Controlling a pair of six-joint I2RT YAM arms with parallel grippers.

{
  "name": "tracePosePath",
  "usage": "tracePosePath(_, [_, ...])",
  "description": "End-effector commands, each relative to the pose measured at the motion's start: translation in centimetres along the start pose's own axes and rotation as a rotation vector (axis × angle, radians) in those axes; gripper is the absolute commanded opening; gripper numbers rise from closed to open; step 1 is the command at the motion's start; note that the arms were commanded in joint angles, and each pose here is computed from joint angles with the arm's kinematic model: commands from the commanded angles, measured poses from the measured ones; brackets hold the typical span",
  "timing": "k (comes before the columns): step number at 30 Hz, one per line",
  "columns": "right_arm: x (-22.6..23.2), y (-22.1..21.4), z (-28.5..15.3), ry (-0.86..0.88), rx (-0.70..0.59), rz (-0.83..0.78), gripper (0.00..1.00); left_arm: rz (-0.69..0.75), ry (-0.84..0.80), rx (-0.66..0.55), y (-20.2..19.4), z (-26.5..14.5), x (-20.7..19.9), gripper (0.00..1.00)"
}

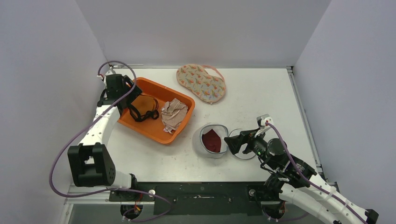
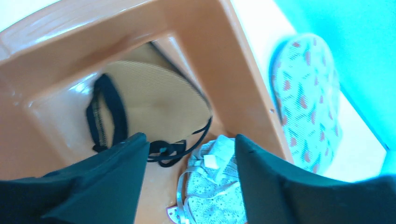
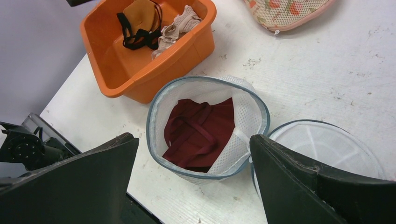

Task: Unzip the laundry bag and remove the bra
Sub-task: Place the bra in the bin.

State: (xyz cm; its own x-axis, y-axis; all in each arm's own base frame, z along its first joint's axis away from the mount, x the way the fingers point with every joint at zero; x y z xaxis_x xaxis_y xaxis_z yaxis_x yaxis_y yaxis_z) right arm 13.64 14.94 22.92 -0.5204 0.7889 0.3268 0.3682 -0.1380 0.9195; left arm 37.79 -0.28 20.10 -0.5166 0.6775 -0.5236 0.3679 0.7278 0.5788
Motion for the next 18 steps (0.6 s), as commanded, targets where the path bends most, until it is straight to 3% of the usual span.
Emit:
tracePosePath(1, [0.7, 1.8, 0.0, 0.022, -0.06, 0.017, 0.94, -0.02, -0.164, 0.019, 0.0, -0.4, -2.8, 0.53])
tracePosePath(4, [0.8, 1.7, 0.0, 0.027, -0.055, 0.022, 0.94, -0.012, -0.122, 0.078, -1.2, 1.8, -2.3, 0.3])
tracePosePath(8, [0.8, 1.8, 0.0, 0.019, -0.052, 0.024, 0.94, -0.012, -0.047, 0.121, -2.6, 4.2, -0.4, 0.15])
tracePosePath(12, [0.6, 1.7, -0.1, 0.003, -0.047, 0.032, 0.94, -0.015, 0.002, 0.153, -3.8, 6.0, 0.8, 0.09])
tracePosePath(18, [0.3, 1.7, -0.3, -0.017, -0.053, 0.048, 0.94, -0.013, 0.043, 0.187, -5.0, 7.5, 1.9, 0.08])
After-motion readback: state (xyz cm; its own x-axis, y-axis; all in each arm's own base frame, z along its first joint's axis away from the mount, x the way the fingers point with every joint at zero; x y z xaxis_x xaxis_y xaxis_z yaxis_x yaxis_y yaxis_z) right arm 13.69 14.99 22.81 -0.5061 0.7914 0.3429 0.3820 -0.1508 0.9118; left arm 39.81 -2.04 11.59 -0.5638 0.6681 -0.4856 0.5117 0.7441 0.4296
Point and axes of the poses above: each gripper's point midway between its finger pads, its own z axis out along the fingers, its own x axis along the line the jaws close on, y = z × x, the point moved 5 cm from there along -z, back along the fingers, and after that the axes turned 4 degrees about -z, right-handed, at the moved point
